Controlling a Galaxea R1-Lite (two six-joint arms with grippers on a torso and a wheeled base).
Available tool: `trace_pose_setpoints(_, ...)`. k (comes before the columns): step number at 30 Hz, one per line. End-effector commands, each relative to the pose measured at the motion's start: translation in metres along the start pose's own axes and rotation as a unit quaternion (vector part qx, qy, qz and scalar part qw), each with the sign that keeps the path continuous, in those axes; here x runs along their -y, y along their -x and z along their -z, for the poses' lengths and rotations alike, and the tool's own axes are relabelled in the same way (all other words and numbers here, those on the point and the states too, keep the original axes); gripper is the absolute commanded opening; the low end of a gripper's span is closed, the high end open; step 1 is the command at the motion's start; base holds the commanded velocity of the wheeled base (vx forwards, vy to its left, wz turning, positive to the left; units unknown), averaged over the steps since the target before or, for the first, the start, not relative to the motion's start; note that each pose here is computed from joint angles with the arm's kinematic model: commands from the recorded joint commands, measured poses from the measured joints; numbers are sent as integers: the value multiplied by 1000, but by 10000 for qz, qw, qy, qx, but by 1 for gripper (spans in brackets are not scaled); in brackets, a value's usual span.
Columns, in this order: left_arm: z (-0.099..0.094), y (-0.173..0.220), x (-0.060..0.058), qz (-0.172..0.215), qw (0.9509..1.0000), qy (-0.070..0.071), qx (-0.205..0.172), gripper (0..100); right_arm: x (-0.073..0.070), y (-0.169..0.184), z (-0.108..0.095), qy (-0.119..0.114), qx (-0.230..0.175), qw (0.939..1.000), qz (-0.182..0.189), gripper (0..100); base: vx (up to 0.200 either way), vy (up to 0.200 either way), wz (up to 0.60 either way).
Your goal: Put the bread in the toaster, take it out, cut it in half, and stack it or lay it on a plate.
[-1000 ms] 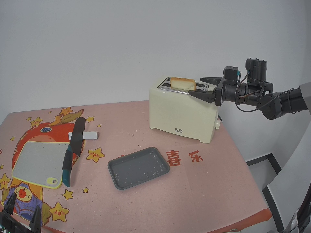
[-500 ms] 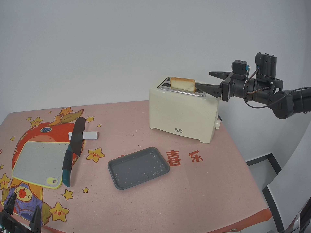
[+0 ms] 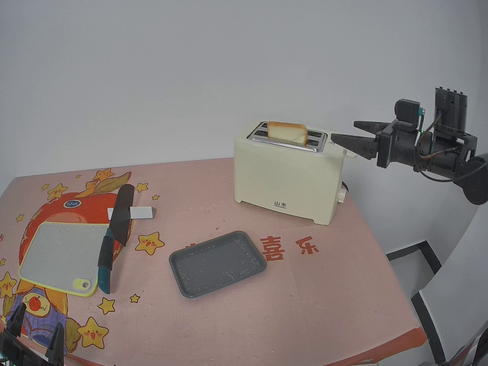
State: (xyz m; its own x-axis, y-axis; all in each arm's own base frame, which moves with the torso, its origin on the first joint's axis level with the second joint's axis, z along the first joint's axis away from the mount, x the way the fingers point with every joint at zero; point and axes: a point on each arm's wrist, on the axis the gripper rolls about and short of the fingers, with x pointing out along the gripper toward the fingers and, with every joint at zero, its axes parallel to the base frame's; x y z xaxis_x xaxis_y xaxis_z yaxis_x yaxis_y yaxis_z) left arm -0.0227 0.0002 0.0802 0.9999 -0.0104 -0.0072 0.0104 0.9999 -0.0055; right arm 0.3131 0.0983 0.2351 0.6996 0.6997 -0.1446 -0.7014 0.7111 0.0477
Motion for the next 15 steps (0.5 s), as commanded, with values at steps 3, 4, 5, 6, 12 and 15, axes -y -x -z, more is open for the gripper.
trace_pose_setpoints(3,4,-1,0,1,10000,3,-79,100,0,29,4,-61,-11,9998,213,100,0,0,0)
trace_pose_setpoints(4,4,-1,0,1,10000,3,-79,100,1,30,7,-89,-36,9997,242,100,0,0,0)
trace_pose_setpoints(5,4,-1,0,1,10000,3,-87,100,6,35,14,-129,-29,9993,348,100,0,0,0)
trace_pose_setpoints(6,4,-1,0,1,10000,3,-79,100,8,36,17,-119,0,9992,379,100,0,0,0)
trace_pose_setpoints(12,4,-1,0,1,10000,3,-79,100,5,40,31,-369,342,9982,338,100,0,0,0)
trace_pose_setpoints(15,4,-1,0,1,10000,3,-87,100,2,44,37,-553,435,9970,326,100,0,0,0)
